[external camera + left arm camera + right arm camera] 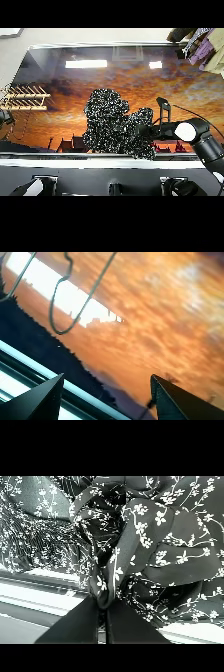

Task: Fold the clothes and pants, and hang the long-sleeved shirts on hangers.

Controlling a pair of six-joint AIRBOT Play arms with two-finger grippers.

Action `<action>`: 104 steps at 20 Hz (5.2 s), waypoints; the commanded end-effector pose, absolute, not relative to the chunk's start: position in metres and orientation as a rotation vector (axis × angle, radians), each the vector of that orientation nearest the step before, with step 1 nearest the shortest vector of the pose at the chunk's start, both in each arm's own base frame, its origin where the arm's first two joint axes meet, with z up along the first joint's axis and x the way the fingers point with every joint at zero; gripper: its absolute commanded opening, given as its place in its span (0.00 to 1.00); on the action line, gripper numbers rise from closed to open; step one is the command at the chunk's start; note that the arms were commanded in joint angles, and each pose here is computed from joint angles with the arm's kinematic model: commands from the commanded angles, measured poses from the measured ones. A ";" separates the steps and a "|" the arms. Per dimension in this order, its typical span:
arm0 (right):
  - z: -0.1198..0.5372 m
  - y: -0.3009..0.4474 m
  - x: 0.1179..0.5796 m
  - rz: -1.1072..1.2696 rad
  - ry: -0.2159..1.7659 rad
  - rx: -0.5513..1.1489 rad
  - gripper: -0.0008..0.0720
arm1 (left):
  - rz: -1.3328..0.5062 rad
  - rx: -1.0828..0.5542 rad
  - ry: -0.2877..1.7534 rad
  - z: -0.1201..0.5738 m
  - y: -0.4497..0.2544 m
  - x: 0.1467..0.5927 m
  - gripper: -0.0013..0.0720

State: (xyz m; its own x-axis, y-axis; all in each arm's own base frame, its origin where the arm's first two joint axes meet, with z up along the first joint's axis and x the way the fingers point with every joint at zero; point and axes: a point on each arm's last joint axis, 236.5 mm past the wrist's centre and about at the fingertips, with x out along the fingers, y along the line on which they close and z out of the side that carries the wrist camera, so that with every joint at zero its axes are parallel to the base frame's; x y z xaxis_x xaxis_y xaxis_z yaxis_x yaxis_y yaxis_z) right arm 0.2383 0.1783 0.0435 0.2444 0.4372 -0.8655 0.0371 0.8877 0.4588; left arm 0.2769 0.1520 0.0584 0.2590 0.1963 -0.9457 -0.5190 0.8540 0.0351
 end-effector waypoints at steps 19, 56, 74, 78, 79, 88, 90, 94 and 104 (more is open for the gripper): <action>0.036 0.161 0.240 0.244 1.301 0.343 0.05 | 0.172 -0.097 1.435 -0.083 0.202 0.299 0.82; 0.035 0.161 0.238 0.240 1.313 0.344 0.05 | 0.238 -0.080 1.295 -0.026 0.203 0.335 0.04; 0.027 0.147 0.223 0.204 1.382 0.279 0.05 | -0.113 0.244 0.718 0.204 -0.001 0.361 0.04; 0.025 0.138 0.223 0.180 1.382 0.245 0.05 | -0.342 0.314 0.671 0.198 -0.079 0.319 0.04; 0.025 0.136 0.224 0.174 1.379 0.237 0.05 | -0.428 0.360 0.676 0.187 -0.099 0.303 0.04; 0.022 0.120 0.230 0.076 1.360 0.234 0.05 | -0.898 0.428 0.765 0.130 -0.206 0.184 0.04; 0.021 0.115 0.228 0.039 1.371 0.249 0.05 | -0.950 0.442 0.788 0.124 -0.215 0.167 0.04; 0.017 0.097 0.223 -0.086 1.393 0.264 0.05 | -1.015 0.458 0.808 0.121 -0.222 0.142 0.04; 0.019 0.086 0.235 -0.225 1.327 0.368 0.05 | -1.010 0.399 0.826 0.137 -0.191 0.109 0.04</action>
